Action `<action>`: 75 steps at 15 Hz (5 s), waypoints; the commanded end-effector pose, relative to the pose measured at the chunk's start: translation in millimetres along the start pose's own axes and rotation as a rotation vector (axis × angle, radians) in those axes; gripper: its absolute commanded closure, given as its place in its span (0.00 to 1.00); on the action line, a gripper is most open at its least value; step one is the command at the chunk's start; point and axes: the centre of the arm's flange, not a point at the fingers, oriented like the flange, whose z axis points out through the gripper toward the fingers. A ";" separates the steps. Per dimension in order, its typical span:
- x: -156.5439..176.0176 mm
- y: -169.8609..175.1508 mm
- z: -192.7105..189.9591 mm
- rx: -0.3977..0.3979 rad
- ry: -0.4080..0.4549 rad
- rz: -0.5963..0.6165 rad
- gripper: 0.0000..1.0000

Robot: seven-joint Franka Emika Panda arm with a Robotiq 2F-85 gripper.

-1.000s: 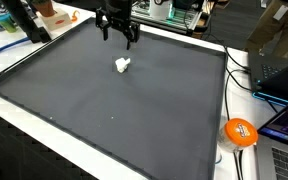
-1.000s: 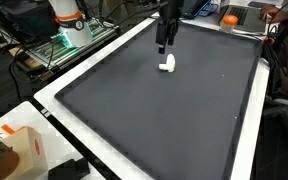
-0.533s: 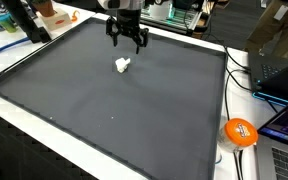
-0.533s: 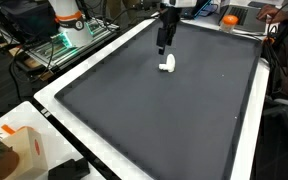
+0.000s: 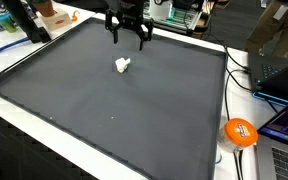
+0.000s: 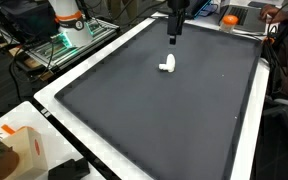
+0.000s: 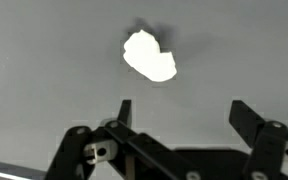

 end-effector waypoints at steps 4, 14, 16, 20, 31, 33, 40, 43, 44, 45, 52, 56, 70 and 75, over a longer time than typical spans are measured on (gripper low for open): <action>30.3 -39.7 -38.7 -0.122 0.088 -0.051 0.00; 38.3 -70.6 -20.5 -0.281 0.012 -0.224 0.00; 26.1 -71.9 -11.7 -0.275 0.008 -0.252 0.00; -4.1 -69.8 -13.6 -0.226 0.036 -0.318 0.00; -100.2 -16.1 -18.0 0.035 0.041 -0.273 0.00; -111.4 -4.0 -14.3 0.046 0.098 -0.195 0.00; -150.0 19.2 -21.0 0.112 0.178 0.120 0.00; -160.7 19.1 -21.3 0.146 0.267 0.211 0.00; -162.8 18.1 -20.7 0.153 0.301 0.237 0.00; -164.0 17.8 -19.5 0.152 0.343 0.256 0.00; -142.4 23.0 -10.1 0.114 0.344 0.237 0.00; -142.5 23.5 -9.9 0.113 0.354 0.242 0.00; -194.4 46.3 -17.9 0.216 0.487 0.025 0.00; -209.7 58.4 -17.3 0.251 0.490 0.018 0.00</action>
